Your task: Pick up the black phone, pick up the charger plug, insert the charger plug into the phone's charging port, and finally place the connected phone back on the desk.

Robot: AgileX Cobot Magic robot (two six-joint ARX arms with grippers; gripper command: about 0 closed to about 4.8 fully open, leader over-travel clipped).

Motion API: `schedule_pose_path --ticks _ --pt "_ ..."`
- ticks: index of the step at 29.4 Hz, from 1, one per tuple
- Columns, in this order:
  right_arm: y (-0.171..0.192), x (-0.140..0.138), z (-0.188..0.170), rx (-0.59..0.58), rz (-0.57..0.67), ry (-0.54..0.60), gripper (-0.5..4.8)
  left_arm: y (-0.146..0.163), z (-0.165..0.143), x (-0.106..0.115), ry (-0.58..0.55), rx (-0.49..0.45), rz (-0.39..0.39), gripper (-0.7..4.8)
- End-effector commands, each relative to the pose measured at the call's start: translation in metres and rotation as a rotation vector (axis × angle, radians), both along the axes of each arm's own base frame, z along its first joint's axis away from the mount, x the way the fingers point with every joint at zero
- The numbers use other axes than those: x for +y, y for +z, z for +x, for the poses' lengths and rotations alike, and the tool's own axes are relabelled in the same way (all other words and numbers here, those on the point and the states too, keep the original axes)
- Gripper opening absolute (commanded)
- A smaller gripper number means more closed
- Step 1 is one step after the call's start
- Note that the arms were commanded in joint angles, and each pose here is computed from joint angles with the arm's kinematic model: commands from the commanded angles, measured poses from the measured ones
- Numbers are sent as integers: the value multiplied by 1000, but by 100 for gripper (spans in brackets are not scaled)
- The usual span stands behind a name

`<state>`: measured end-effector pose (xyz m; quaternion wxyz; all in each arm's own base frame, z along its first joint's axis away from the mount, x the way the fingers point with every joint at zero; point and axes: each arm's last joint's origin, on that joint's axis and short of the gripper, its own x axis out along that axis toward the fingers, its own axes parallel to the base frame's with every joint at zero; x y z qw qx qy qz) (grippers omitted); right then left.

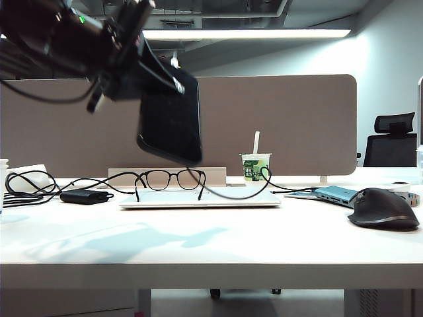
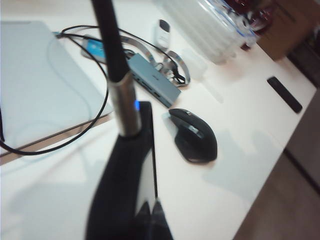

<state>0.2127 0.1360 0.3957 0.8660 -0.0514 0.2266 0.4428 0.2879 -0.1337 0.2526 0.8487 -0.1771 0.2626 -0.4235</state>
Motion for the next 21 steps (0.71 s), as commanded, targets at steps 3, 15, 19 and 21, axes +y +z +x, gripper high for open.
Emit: schedule_pose_path --ticks 3,15,19,21 --pt "2 0 -1 -13 5 2 -6 -9 18 -8 49 61 -136 -6" --pt "2 -1 -1 -10 3 2 -6 -55 26 -43 132 189 -131 -6" --pt "2 -1 -1 -10 3 2 -6 -68 25 -51 132 233 -115 -6" --pt "2 -1 -1 -9 3 2 -6 -74 27 -52 143 275 -121 -6"
